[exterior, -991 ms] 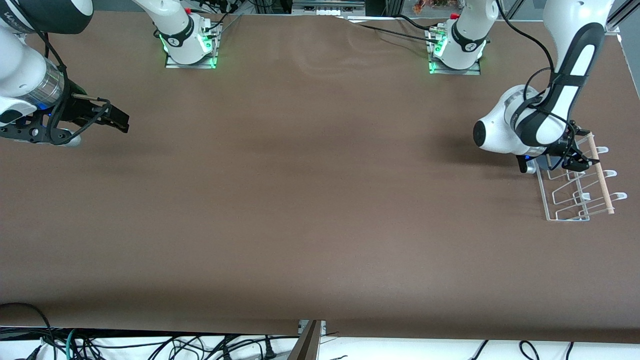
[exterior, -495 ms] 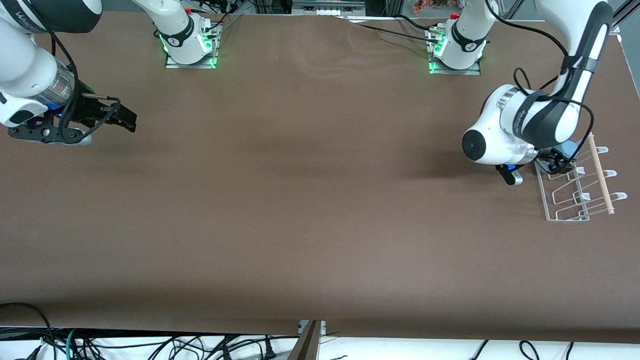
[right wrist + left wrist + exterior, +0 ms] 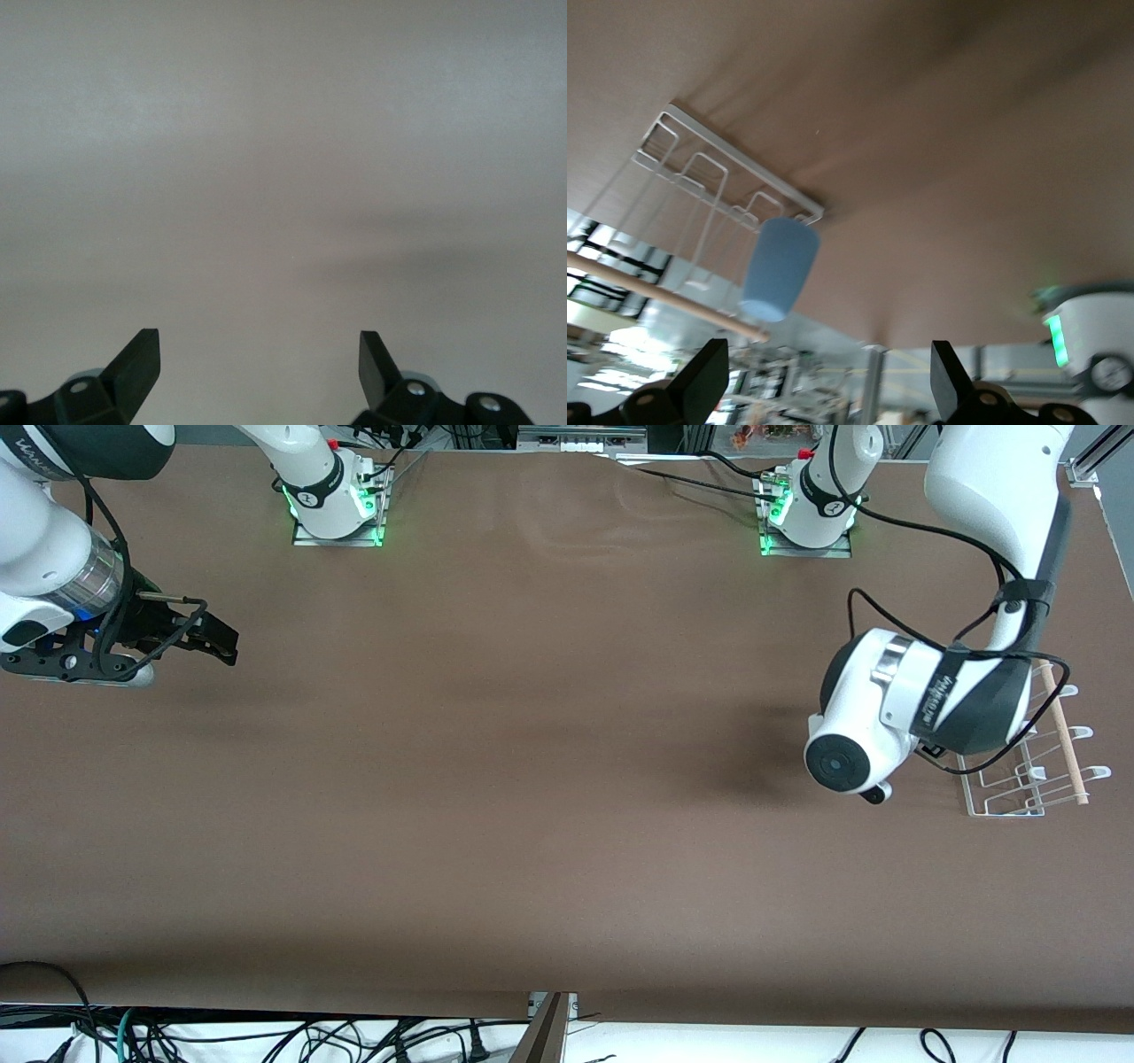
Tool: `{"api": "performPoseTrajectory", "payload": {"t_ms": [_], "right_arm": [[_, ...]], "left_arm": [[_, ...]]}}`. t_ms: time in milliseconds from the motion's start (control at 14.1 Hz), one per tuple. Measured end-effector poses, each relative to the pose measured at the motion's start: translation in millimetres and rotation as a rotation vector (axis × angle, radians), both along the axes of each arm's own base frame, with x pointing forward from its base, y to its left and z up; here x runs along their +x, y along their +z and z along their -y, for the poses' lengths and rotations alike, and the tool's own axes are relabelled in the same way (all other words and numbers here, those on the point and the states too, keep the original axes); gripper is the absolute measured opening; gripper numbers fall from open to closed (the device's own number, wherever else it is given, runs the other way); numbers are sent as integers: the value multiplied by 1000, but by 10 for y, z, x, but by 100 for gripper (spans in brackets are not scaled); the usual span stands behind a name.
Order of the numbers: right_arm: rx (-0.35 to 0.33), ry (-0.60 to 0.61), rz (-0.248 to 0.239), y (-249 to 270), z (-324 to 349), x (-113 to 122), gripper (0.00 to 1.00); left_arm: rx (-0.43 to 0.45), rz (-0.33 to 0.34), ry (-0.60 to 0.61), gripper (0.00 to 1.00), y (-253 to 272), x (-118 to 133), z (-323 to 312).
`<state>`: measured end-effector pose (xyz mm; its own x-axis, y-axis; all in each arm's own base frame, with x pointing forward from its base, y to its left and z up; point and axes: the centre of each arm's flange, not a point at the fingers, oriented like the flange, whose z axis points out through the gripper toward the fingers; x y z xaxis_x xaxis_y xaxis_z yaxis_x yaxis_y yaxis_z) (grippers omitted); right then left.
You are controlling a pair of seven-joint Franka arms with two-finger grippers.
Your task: Transfer cup to left arm and place on rack
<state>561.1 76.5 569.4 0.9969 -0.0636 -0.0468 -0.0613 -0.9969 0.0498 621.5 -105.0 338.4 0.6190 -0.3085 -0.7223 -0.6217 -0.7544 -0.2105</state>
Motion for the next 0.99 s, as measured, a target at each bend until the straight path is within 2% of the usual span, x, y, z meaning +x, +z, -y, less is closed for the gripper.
{"api": "performPoseTrajectory", "payload": {"t_ms": [212, 495, 637, 849, 991], "right_arm": [[-1, 0, -5, -30, -1, 12, 100], [4, -4, -12, -67, 8, 29, 100], [24, -13, -14, -63, 26, 33, 100], [35, -21, -14, -56, 50, 38, 100], [35, -21, -14, -56, 52, 38, 100]], "left_arm": [[-74, 131, 191, 100, 275, 120, 146], [-243, 278, 310, 100, 830, 371, 177], [-319, 371, 382, 100, 1151, 498, -63], [-473, 557, 535, 100, 1749, 598, -616], [-528, 687, 582, 100, 2069, 504, -850]]}}
